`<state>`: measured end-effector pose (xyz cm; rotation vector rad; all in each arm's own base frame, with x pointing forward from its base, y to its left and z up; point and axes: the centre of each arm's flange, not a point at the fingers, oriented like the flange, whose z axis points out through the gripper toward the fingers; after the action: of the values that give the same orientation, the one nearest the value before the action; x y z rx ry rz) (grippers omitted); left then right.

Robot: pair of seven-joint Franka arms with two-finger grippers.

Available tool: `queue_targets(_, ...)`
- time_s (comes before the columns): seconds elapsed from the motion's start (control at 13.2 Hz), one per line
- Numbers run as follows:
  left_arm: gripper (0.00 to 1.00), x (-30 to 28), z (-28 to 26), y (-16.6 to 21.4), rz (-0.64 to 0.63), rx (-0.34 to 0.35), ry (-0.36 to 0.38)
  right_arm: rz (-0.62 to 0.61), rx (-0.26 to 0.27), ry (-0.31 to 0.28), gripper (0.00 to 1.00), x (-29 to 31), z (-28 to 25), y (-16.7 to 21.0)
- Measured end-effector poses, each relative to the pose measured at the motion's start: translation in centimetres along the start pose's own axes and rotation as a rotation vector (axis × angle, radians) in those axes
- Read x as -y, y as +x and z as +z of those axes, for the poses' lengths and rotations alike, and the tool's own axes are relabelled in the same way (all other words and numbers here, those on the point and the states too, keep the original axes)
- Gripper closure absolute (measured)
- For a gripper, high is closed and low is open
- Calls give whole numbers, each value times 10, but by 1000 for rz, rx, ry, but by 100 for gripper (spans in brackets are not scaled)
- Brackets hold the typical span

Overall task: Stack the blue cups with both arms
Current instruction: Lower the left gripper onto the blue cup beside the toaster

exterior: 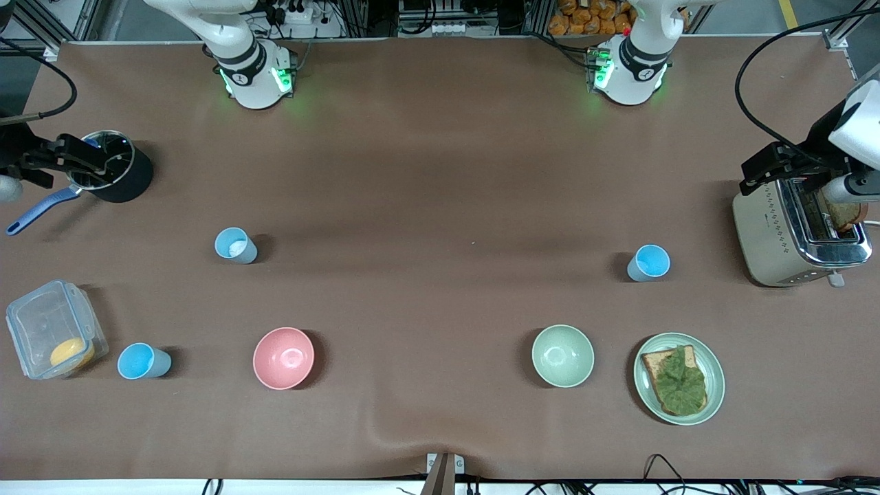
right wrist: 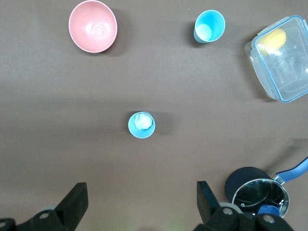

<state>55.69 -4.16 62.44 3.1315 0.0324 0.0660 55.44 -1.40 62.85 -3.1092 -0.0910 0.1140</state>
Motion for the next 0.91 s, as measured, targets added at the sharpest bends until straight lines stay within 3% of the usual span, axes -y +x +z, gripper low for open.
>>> queue_targets(0.45,0,7,15,3,25,28,1,-2,-1,-2,0,1,-1,0)
queue_targets(0.6,0,11,44,11,19,63,0,-3,0,-2,0,1,-1,0)
queue_targets(0.91,0,33,143,16,-4,50,-4,-3,6,-3,0,1,-1,-1)
